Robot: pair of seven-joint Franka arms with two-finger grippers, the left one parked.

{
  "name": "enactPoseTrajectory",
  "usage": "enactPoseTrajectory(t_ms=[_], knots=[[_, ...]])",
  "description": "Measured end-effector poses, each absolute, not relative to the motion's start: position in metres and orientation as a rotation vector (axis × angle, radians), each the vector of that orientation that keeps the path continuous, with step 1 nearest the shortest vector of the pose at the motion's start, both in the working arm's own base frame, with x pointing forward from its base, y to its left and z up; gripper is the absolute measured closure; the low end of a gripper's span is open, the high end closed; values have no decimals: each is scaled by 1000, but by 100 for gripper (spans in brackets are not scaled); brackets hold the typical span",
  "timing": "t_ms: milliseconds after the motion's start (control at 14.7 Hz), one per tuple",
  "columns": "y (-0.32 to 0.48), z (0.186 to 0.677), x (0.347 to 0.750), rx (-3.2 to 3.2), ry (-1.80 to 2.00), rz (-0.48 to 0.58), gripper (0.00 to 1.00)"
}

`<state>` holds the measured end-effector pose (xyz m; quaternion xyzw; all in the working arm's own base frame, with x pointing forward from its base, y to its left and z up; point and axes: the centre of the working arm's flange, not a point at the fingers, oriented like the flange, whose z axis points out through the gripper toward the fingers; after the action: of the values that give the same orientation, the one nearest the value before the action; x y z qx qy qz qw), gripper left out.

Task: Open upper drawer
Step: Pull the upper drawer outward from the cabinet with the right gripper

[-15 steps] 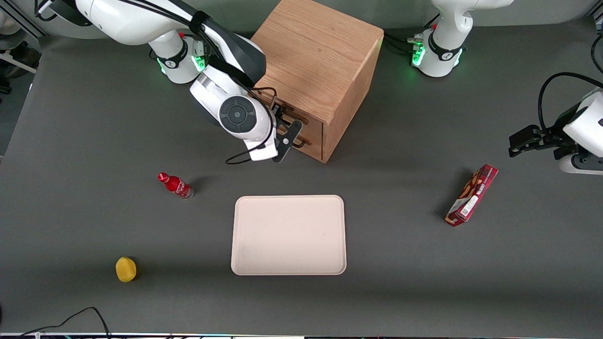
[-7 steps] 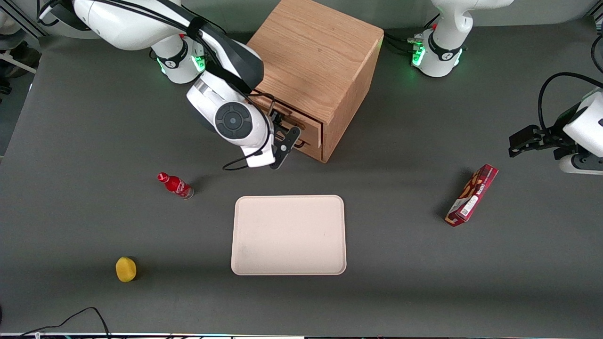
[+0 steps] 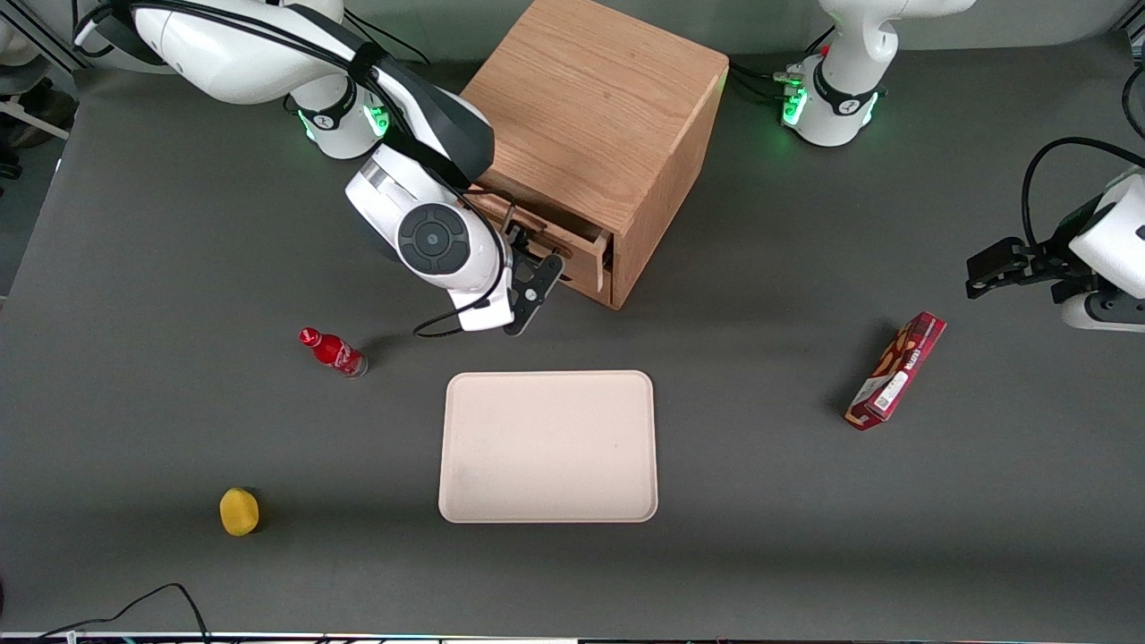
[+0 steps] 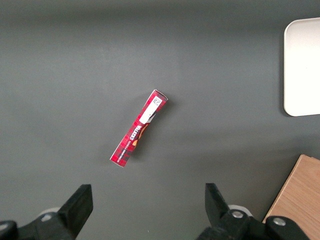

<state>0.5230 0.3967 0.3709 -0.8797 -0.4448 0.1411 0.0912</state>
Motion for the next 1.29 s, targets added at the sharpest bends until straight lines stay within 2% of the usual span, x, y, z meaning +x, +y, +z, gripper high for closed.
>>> enactPoseTrajectory(t_ms=[1291], knots=[[353, 371, 569, -2678, -1281, 349, 1]])
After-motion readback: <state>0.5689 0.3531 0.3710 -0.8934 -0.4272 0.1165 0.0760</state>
